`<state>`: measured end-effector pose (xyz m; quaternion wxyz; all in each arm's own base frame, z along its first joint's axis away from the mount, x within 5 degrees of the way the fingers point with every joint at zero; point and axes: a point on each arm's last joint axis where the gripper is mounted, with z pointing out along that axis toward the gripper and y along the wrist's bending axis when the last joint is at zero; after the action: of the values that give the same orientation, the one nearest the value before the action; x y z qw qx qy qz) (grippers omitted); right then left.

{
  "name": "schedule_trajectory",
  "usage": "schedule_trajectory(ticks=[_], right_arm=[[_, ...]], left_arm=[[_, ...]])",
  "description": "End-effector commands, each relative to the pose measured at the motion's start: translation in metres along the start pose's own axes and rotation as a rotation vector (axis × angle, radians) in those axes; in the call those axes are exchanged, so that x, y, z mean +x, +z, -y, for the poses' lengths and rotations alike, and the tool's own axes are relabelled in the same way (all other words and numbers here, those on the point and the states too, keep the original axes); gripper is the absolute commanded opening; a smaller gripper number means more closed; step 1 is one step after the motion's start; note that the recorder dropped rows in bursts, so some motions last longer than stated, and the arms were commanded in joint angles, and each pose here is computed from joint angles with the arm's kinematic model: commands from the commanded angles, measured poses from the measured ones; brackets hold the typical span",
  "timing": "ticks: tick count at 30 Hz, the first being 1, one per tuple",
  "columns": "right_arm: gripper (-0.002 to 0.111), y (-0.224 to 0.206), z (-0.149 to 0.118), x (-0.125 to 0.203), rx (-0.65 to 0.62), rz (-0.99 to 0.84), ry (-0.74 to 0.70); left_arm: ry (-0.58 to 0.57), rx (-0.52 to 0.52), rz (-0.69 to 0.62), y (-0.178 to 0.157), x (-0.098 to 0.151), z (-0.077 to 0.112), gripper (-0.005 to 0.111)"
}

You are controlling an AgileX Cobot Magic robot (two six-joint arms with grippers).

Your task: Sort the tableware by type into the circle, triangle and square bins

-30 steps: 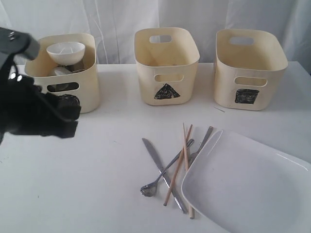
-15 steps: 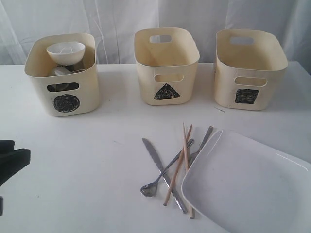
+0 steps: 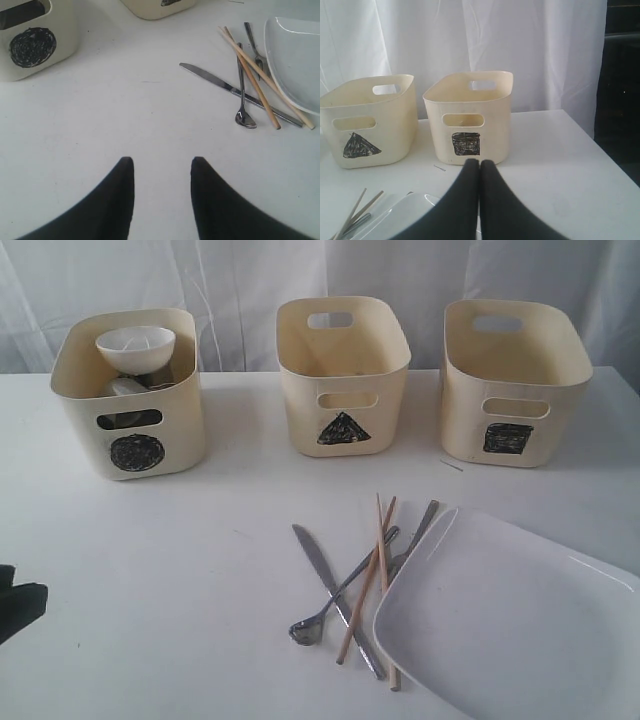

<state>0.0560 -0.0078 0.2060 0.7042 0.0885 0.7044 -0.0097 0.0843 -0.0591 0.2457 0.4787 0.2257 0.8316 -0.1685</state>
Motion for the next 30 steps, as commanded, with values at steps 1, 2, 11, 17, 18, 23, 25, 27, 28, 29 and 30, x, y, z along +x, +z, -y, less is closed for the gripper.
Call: schedule_trajectory(ticks=[1, 2, 11, 17, 18, 23, 25, 27, 28, 29, 30], right_arm=[[0.0, 0.0, 0.0, 0.0, -0.003, 0.012, -0.002], [0.0, 0.0, 0.0, 0.0, -0.003, 0.012, -0.002], [0.0, 0.0, 0.0, 0.0, -0.003, 0.012, -0.002], [0.0, 0.0, 0.0, 0.0, -0.003, 0.014, -0.002], [0.0, 0.0, 0.0, 0.0, -0.003, 0.013, -0.002], [0.0, 0.0, 0.0, 0.0, -0.003, 0.013, -0.002], [0.0, 0.0, 0.0, 0.0, -0.003, 0.013, -0.002], [0.0, 0.0, 0.0, 0.0, -0.003, 0.013, -0.002], [0.0, 0.0, 0.0, 0.0, -0.003, 0.013, -0.002], [0.0, 0.0, 0.0, 0.0, -0.003, 0.013, -0.002], [0.0, 0.0, 0.0, 0.0, -0.003, 0.013, -0.002]], left_arm=[[0.003, 0.007, 0.018, -0.002, 0.001, 0.001, 0.042], [0.053, -0.008, 0.042, -0.005, 0.0, -0.001, 0.042], [0.108, -0.002, 0.264, -0.012, 0.058, -0.007, 0.042], [0.067, -0.018, 0.316, -0.01, 0.079, -0.01, 0.042], [0.054, -0.021, 0.33, -0.01, 0.077, -0.01, 0.042], [0.009, -0.092, 0.357, -0.011, 0.075, -0.014, 0.042], [0.0, -0.121, 0.37, -0.012, 0.074, -0.016, 0.042], [-0.006, -0.138, 0.371, -0.012, 0.074, -0.017, 0.042], [-0.007, -0.14, 0.371, -0.012, 0.074, -0.017, 0.042], [-0.007, -0.14, 0.371, -0.012, 0.074, -0.017, 0.042], [-0.007, -0.14, 0.371, -0.012, 0.074, -0.017, 0.042]])
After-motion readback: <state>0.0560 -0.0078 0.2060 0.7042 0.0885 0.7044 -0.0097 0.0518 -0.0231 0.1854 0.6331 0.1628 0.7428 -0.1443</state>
